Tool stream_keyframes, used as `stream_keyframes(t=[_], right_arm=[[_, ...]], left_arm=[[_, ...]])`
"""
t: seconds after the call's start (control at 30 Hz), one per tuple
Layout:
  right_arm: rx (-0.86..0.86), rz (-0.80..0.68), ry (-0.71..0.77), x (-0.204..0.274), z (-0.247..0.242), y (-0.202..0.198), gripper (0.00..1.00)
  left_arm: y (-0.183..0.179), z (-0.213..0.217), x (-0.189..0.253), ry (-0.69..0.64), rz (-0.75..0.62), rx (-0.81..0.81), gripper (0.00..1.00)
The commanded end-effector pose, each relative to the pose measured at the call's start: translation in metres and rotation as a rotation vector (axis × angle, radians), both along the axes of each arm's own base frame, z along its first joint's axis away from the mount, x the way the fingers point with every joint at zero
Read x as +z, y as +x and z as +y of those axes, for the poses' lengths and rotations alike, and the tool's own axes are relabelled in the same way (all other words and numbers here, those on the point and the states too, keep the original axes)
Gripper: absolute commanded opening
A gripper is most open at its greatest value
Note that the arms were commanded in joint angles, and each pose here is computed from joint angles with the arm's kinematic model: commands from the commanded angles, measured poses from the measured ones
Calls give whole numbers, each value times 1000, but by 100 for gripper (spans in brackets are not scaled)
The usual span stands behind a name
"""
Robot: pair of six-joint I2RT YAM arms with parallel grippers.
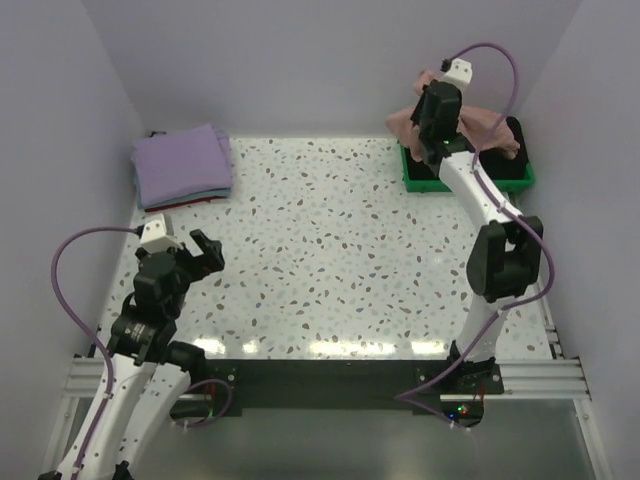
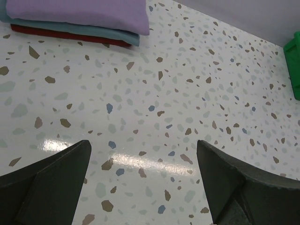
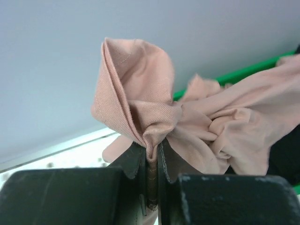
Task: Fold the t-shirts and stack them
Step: Grab the tshirt from the pile, then move the tshirt to the center of the board
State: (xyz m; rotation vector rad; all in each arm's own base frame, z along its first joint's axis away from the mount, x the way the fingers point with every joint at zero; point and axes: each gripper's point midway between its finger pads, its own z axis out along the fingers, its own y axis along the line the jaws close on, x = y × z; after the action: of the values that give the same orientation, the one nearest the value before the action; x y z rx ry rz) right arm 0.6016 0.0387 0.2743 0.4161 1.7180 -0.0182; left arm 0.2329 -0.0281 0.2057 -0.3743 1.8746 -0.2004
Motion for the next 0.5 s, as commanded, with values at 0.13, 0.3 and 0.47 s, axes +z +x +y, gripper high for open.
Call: stream_keyframes(t=[0.13, 0.3, 0.47], right_arm=[[82, -383, -34, 191, 57, -87, 0], [229, -480, 41, 258, 90, -158, 0], [469, -434, 105, 280, 138, -204, 0]], left_arm=[[-1, 1, 23, -29, -92, 11, 100], [-2, 1, 25, -31, -103, 6, 100], [-1, -3, 26, -30, -112, -18, 100]])
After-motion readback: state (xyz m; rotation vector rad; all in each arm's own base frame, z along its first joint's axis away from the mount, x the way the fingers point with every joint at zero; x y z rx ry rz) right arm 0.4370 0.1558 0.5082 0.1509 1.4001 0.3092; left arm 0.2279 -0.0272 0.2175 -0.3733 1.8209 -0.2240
